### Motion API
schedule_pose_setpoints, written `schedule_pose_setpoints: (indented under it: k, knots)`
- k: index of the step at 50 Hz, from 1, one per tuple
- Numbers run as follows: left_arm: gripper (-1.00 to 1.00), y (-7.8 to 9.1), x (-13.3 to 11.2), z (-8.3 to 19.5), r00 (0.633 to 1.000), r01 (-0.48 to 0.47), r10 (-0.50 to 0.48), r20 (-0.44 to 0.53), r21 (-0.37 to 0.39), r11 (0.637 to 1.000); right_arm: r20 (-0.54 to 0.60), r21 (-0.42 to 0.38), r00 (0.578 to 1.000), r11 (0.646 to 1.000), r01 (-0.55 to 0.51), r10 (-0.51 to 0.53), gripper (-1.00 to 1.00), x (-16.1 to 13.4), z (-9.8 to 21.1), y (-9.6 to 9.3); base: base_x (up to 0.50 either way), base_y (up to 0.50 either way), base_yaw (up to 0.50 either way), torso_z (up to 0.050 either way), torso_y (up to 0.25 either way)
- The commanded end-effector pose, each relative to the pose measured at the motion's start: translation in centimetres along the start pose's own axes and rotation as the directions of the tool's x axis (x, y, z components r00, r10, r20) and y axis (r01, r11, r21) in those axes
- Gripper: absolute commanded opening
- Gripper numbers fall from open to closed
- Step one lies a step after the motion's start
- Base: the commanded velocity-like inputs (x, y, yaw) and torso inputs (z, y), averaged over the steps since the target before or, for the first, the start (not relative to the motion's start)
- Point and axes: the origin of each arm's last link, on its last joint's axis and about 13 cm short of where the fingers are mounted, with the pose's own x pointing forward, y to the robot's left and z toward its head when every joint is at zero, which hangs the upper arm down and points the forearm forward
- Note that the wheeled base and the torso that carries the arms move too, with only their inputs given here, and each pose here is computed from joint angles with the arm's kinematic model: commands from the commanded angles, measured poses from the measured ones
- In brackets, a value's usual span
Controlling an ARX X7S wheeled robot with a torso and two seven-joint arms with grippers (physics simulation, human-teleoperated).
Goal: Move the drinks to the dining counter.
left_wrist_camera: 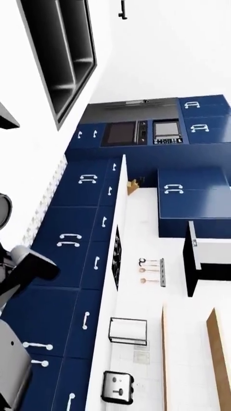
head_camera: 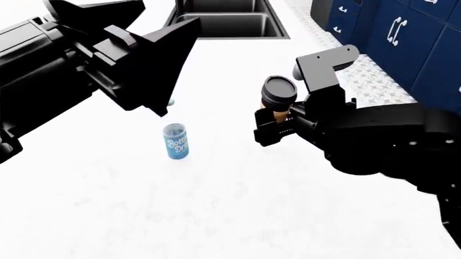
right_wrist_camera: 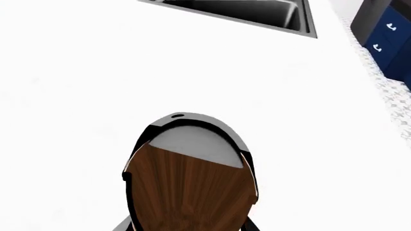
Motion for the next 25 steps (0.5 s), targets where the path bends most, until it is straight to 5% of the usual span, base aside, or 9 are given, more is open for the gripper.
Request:
schedule_pose_setpoints:
  k: [1,25]
  knots:
    - [1.00,-0.46,-0.18,0.19,0.999,0.019,-0.019,0.030,0.000,1.000,-0.016,-0.010,1.000,1.000,0.007,-0.007,-1.00,0.43,-0.52,-0.26,0.00,0.00,0.00,0.000,0.000]
    - [1.00,-0.43,-0.35,0.27,0.999,0.023,-0.023,0.031,0.010,1.000,-0.067,-0.014,0.998,1.000,0.002,-0.003,-1.00,0.19,-0.52,-0.27,0.00,0.00,0.00,0.000,0.000]
